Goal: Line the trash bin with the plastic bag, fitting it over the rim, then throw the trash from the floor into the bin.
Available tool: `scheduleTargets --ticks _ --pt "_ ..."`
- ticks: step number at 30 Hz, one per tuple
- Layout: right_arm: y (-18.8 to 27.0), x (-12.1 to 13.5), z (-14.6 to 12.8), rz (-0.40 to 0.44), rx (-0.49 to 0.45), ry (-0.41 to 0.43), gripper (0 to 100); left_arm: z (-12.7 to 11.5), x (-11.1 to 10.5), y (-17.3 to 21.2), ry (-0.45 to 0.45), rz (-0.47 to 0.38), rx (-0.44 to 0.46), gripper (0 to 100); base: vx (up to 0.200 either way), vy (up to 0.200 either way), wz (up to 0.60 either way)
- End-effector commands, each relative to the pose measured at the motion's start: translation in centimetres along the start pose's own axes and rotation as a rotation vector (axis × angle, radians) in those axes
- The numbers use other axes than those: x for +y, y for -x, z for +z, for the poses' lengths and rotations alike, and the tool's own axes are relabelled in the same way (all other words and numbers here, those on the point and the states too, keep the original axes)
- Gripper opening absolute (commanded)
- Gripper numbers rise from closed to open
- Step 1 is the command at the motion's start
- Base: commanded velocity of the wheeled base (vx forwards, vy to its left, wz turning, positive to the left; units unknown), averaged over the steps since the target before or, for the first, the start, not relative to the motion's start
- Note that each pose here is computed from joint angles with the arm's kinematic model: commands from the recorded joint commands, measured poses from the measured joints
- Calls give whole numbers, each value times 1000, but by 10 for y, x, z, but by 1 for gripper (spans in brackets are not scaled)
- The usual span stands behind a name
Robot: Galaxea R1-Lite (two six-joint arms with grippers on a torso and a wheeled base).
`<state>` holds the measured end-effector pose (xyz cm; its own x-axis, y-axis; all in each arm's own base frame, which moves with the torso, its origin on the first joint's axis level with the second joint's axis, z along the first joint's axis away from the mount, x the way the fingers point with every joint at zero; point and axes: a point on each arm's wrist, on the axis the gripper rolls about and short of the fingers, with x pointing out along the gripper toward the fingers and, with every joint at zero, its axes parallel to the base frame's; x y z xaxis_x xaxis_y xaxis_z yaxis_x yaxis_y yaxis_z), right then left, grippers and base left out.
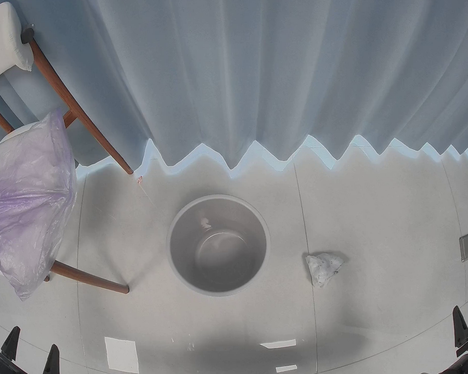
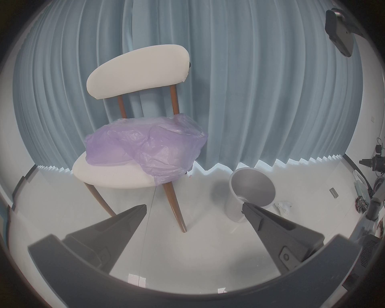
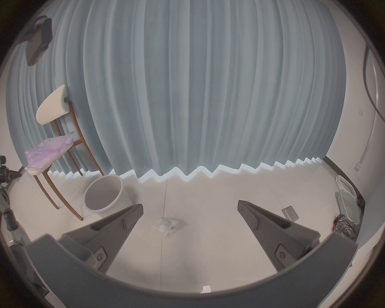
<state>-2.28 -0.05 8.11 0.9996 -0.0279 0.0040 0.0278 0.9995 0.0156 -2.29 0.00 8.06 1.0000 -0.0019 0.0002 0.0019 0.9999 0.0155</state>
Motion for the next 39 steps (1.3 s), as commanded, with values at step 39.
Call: scheduleTargets --ticks 39 --pt "0 0 -5 0 -1 0 100 10 0 1 24 -8 -152 100 0 0 0"
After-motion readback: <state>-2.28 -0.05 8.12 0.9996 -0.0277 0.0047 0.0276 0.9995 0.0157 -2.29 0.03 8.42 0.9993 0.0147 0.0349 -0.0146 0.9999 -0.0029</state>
